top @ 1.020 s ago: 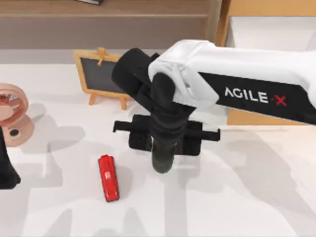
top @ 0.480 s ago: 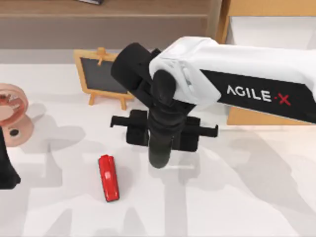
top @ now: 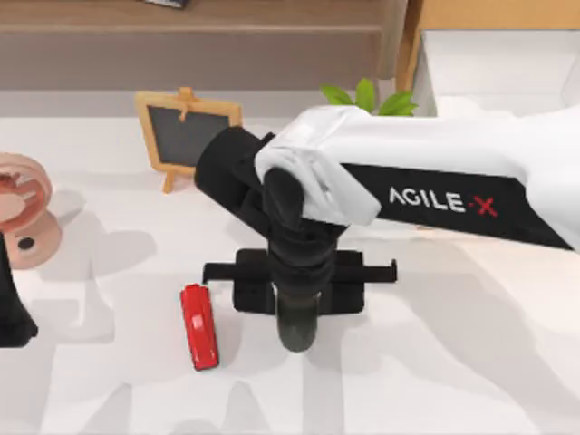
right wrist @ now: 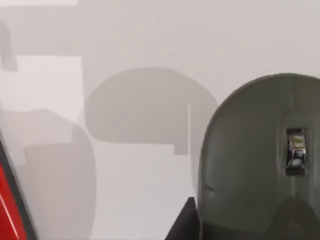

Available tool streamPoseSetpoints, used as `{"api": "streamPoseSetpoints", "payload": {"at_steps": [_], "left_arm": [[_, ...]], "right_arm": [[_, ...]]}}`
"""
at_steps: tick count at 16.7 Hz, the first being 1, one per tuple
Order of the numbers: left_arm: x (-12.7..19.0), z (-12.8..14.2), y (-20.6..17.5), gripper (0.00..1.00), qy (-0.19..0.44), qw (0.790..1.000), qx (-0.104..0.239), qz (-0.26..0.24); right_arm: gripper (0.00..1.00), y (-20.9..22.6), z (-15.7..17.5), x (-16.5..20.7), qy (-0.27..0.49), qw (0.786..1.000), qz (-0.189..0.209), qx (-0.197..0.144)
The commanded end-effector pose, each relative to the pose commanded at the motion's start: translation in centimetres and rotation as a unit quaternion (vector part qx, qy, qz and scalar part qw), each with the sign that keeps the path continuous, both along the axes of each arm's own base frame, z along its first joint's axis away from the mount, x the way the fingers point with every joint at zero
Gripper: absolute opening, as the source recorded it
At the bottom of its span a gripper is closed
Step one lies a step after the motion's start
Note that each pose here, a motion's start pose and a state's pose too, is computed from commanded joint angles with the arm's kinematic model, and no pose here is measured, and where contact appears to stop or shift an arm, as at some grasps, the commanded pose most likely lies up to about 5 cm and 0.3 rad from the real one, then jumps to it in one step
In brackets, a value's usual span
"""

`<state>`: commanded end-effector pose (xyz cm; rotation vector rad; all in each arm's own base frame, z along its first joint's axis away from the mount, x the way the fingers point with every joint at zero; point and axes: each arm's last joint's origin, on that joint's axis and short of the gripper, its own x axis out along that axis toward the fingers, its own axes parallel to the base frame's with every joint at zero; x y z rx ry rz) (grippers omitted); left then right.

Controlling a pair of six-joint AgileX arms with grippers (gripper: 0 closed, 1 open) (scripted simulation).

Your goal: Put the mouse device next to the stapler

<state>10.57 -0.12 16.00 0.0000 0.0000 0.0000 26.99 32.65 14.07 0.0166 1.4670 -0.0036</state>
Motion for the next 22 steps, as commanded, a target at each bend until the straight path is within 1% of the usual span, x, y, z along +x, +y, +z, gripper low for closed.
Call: {"api": "streamPoseSetpoints", "payload": {"at_steps": [3, 16, 17, 22], "left_arm": [[0.00, 0.00, 0.00, 1.00, 0.000, 1.000, 0.000, 0.000], [0.00, 0.00, 0.00, 1.00, 0.000, 1.000, 0.000, 0.000], [0.00, 0.00, 0.00, 1.00, 0.000, 1.000, 0.000, 0.000], [0.00, 0.00, 0.00, 1.00, 0.000, 1.000, 0.000, 0.000]], "right_arm": [[0.00, 0.00, 0.00, 0.00, 0.000, 1.000, 0.000, 0.000], [0.98, 0.00, 0.00, 0.00, 0.000, 1.000, 0.000, 0.000], [1.00, 0.00, 0.00, 0.00, 0.000, 1.000, 0.000, 0.000], [1.00, 0.00, 0.00, 0.00, 0.000, 1.000, 0.000, 0.000]]}}
